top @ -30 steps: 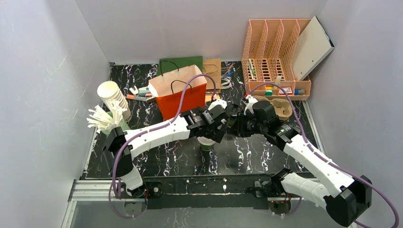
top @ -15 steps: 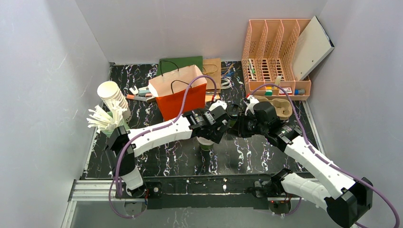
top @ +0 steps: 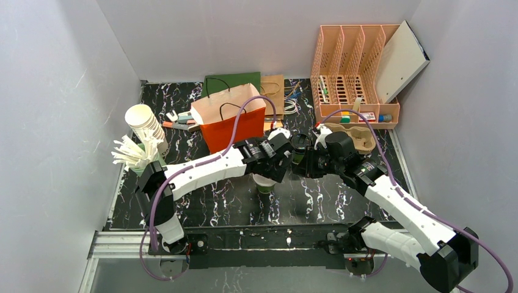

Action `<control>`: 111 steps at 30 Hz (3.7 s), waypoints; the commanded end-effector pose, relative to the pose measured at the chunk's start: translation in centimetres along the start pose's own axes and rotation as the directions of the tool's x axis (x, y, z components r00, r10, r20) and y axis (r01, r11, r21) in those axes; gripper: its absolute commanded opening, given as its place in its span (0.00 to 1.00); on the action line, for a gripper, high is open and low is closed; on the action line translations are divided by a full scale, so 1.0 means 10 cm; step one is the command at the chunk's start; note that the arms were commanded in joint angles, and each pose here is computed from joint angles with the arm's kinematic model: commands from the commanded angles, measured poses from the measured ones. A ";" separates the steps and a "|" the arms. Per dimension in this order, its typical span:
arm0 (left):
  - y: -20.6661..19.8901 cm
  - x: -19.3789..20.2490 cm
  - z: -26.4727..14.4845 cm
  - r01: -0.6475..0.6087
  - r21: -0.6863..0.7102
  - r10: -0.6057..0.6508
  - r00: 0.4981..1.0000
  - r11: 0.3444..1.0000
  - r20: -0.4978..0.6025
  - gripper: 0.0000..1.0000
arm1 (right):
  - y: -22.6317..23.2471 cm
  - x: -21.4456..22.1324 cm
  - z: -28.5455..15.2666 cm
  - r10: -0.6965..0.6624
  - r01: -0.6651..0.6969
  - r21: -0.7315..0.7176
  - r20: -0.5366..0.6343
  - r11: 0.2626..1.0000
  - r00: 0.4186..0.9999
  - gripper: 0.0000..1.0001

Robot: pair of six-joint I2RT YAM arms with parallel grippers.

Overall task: Pack the takeout coffee
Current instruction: Close the cup lid on the coffee cup.

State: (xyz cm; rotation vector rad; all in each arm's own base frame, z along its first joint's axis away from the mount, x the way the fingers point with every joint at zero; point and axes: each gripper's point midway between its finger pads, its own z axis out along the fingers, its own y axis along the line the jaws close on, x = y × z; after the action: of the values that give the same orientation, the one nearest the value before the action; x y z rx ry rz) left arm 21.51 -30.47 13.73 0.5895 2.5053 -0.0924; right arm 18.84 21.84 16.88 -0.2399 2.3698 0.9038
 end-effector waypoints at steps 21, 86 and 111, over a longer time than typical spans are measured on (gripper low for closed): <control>0.13 0.12 0.02 0.035 0.025 -0.032 0.995 0.999 -0.091 0.77 | 0.10 -0.04 0.07 -0.007 0.006 -0.057 -0.003 0.998 1.000 0.24; 0.11 0.53 0.23 -0.040 -0.040 0.032 0.982 0.998 -0.186 0.72 | 0.22 0.38 0.39 0.198 -0.220 -0.246 -0.114 0.944 0.974 0.32; -0.06 0.52 0.01 -0.322 0.247 0.369 0.913 0.914 -0.174 0.77 | 0.21 -0.07 0.43 0.221 -0.257 -0.358 -0.139 0.898 0.965 0.30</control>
State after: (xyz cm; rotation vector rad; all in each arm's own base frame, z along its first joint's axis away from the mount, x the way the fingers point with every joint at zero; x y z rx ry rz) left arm 20.65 -31.13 12.99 0.9267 2.4738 -0.1935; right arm 20.67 25.21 14.01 -0.0685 2.4174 1.3814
